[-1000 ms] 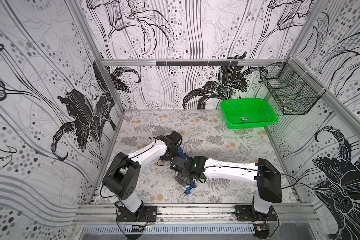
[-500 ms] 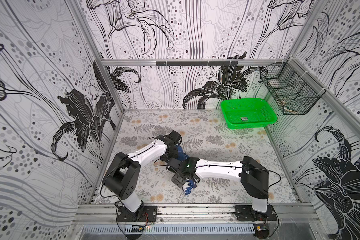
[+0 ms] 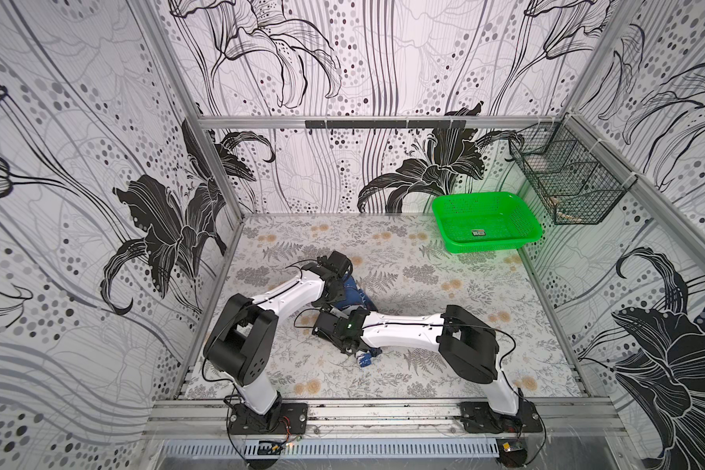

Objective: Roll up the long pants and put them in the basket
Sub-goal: Pick up the long pant at the center of the board, then place the long pant in the bin, then reset both arms

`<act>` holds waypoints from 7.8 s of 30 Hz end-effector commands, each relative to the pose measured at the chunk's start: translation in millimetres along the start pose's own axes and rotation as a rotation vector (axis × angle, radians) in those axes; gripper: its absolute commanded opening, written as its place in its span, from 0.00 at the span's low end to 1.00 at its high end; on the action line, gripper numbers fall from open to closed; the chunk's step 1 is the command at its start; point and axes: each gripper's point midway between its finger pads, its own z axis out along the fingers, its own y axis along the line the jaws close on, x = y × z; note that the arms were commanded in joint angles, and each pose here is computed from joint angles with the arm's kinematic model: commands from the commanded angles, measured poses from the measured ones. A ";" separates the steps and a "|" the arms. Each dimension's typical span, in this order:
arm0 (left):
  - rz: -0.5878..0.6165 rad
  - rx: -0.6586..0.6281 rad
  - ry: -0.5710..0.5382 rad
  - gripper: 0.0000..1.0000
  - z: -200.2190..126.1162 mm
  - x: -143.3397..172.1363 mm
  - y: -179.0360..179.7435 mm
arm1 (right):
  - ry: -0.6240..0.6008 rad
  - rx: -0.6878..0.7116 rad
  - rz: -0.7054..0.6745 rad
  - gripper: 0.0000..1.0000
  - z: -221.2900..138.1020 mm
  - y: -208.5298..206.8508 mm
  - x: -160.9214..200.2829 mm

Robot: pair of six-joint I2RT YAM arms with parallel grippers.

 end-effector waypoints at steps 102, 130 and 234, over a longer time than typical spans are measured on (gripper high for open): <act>-0.088 0.114 0.016 0.00 -117.9 41.1 39.2 | -0.377 0.262 1.694 0.00 145.5 -604.3 105.4; -0.114 0.170 -0.030 0.00 -125.4 41.4 40.0 | -0.349 0.235 1.580 1.00 63.1 -594.3 101.2; -0.018 0.088 -0.953 1.00 -15.8 -116.9 161.8 | -0.529 0.373 0.890 1.00 41.3 -363.4 224.5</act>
